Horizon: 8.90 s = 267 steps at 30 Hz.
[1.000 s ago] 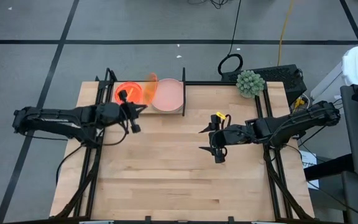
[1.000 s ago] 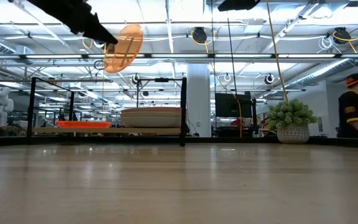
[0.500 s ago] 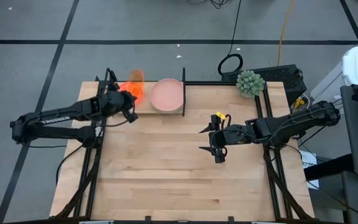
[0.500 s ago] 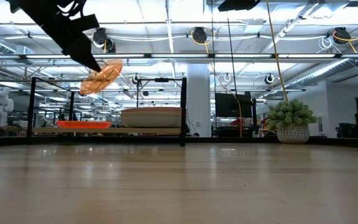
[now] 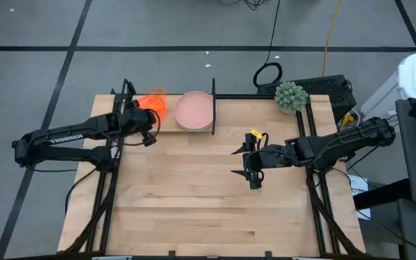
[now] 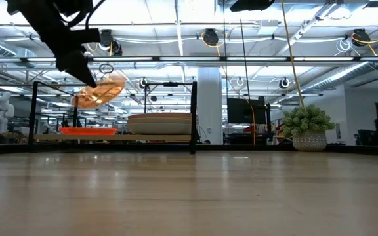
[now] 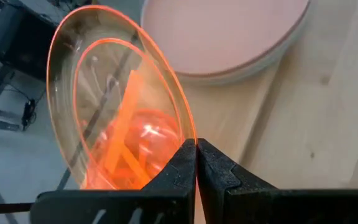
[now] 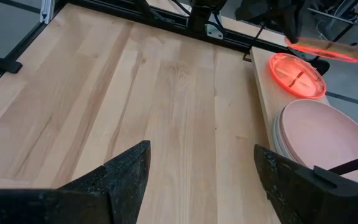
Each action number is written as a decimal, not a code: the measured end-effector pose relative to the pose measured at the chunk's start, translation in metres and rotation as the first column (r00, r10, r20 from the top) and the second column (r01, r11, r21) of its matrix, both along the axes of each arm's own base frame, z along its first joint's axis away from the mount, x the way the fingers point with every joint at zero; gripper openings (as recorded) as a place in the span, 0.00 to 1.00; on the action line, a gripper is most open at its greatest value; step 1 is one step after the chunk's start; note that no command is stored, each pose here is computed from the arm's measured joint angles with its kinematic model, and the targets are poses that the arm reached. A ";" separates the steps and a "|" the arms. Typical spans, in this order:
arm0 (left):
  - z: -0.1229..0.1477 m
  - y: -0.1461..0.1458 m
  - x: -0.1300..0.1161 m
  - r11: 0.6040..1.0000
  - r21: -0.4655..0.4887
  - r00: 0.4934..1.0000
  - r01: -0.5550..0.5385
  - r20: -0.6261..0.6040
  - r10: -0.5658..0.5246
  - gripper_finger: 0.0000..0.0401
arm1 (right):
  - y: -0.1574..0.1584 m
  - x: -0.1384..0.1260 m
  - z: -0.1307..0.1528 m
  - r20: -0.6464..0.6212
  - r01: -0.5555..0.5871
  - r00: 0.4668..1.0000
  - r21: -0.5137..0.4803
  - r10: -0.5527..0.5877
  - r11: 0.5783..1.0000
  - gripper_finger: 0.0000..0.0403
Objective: Place and stack plates onto a shelf
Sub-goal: Stack the transparent orange plate on top of the orange transparent plate on the shelf, then return to Home Position
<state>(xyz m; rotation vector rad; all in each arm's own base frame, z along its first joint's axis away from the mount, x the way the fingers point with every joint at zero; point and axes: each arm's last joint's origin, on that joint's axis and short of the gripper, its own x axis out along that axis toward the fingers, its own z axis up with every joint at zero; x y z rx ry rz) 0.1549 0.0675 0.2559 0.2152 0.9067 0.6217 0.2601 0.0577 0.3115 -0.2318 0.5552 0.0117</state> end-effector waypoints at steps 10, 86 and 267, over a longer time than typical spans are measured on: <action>-0.023 0.014 0.011 0.997 -0.042 0.984 -0.063 -0.169 0.055 0.02 | 0.000 0.000 0.000 0.002 0.000 1.000 0.001 0.000 1.000 0.66; -0.003 -0.082 0.015 0.930 -0.124 0.763 0.347 0.614 -0.203 0.06 | -0.010 -0.032 -0.036 0.187 -0.053 0.980 -0.099 0.071 0.994 0.11; -0.087 -0.087 -0.056 0.798 0.221 0.462 0.560 0.716 -0.523 0.01 | -0.054 -0.163 -0.142 0.549 -0.092 0.836 0.149 -0.005 0.985 0.00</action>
